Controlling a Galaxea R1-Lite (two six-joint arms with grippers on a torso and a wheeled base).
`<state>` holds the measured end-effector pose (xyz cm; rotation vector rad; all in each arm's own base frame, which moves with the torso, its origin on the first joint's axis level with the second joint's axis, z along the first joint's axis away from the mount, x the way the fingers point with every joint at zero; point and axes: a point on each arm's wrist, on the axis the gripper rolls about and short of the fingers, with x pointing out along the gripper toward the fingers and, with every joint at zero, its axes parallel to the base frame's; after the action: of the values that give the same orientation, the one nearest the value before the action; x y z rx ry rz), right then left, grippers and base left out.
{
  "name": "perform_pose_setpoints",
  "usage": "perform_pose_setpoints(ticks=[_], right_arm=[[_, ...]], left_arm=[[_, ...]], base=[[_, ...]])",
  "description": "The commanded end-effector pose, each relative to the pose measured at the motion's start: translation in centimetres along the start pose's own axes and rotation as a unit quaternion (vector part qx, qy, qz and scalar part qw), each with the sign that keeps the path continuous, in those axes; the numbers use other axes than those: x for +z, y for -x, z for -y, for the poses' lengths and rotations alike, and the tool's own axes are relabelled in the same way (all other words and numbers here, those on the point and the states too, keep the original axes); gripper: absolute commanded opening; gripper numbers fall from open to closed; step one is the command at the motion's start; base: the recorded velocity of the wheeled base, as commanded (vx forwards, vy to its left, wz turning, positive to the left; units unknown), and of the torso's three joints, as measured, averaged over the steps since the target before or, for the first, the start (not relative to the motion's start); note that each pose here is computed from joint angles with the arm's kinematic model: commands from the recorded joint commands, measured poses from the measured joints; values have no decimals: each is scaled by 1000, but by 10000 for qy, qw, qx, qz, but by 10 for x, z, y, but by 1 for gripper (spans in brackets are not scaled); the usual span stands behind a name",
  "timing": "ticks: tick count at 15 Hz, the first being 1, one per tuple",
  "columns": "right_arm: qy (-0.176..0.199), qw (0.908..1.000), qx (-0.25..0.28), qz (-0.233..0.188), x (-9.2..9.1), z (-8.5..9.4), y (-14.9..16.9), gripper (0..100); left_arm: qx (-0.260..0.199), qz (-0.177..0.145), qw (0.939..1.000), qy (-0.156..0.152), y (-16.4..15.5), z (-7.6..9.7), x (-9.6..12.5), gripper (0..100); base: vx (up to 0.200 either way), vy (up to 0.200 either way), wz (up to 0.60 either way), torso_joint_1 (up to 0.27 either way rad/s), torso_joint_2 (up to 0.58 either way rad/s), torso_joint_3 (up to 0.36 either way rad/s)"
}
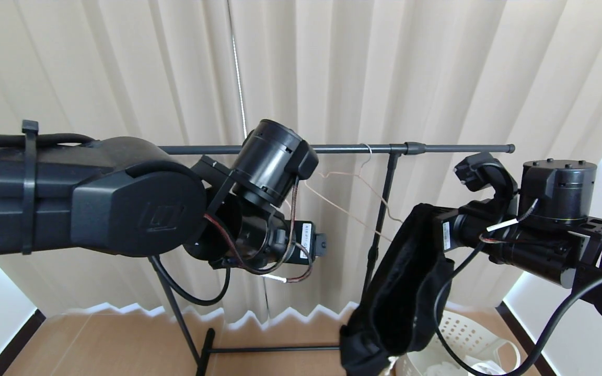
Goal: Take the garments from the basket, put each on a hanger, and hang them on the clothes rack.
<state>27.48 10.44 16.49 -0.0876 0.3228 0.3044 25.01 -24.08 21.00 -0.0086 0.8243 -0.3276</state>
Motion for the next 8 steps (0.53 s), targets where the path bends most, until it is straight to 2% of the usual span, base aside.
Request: perform_pose_setpoints(ticks=[1,4,7,8], right_arm=[[2,10000,-4,-6,0,0,1,0],[34,10000,68,-26,-2,-5,3,0],[110,9997,226,5,-2,-15,11,0],[110,9997,226,5,-2,-15,11,0]], left_arm=[[-290,-59,9992,257,1,-22,13,100],[68,45,9986,529,-38,-34,37,100],[485,272,9961,685,-85,-32,56,100],[485,272,9961,685,-85,-32,56,100]], base=[[0,0,0,0,0,0],[0,0,0,0,0,0],[0,0,0,0,0,0],[0,0,0,0,0,0]])
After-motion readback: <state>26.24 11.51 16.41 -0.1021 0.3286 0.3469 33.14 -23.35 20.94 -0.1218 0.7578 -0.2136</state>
